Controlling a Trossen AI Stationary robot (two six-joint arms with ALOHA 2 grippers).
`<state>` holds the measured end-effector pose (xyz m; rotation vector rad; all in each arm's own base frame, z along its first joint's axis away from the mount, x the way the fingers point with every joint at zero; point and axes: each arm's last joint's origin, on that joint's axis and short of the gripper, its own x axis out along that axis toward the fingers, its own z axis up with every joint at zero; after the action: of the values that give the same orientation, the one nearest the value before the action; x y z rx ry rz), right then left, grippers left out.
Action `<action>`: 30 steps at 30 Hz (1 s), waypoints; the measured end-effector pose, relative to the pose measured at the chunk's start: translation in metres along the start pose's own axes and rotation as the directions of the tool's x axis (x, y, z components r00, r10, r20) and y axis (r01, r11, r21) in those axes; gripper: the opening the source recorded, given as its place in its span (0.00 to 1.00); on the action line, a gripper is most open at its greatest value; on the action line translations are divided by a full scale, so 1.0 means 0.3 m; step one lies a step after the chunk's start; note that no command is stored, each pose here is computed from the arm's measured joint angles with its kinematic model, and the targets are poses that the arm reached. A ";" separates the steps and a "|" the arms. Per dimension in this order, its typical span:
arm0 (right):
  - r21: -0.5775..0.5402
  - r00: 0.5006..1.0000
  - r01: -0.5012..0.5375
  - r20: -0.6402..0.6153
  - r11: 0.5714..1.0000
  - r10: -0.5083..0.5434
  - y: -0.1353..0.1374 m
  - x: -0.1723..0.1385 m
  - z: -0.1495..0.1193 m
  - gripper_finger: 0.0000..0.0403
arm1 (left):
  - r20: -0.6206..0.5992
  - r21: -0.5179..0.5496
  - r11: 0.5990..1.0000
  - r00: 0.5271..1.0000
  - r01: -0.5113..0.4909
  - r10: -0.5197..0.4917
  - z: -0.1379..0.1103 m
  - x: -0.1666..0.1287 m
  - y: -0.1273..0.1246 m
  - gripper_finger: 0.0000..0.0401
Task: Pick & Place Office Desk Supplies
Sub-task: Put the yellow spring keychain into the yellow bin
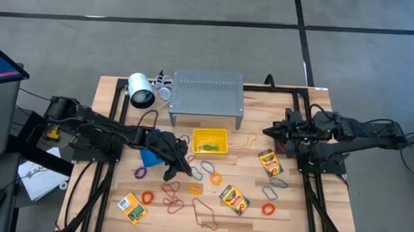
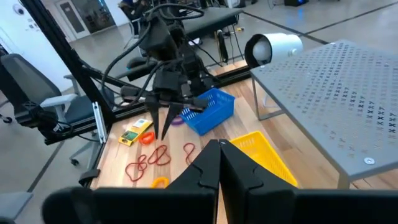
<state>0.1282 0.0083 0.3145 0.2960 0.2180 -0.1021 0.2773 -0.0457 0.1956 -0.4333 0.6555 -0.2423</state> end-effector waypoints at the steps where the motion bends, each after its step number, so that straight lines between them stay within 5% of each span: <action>1: -0.005 1.000 0.009 -0.002 1.000 -0.009 -0.002 0.001 -0.003 0.00 | 0.000 0.000 1.000 1.000 0.000 0.000 0.009 0.009 -0.001 0.12; 8: -0.026 1.000 0.023 -0.015 0.999 -0.023 -0.006 0.006 -0.015 0.00 | -0.077 0.010 1.000 0.997 -0.001 0.002 0.009 0.082 -0.026 0.19; 15: -0.056 0.999 0.024 -0.022 0.998 -0.026 -0.007 0.006 -0.017 0.00 | -0.185 0.179 0.984 0.982 -0.012 0.046 -0.005 0.171 -0.070 0.22; 18: -0.060 0.999 0.027 -0.034 0.998 -0.029 -0.008 0.006 -0.021 0.00 | -0.214 0.304 0.951 0.968 -0.057 0.127 0.013 0.182 -0.095 0.22; 24: -0.054 0.998 0.034 -0.056 0.998 -0.037 -0.010 0.006 -0.028 0.00 | -0.252 0.583 0.807 0.924 -0.094 0.289 0.031 0.178 -0.139 0.22; 30: -0.056 0.997 0.038 -0.069 0.998 -0.041 -0.011 0.011 -0.032 0.00 | -0.337 0.553 0.832 0.904 -0.035 0.262 0.020 0.185 -0.130 0.22</action>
<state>0.1291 0.0079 0.3040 0.2411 0.2955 -0.1249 0.3206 -0.0979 0.1883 0.2260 0.9841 -0.3546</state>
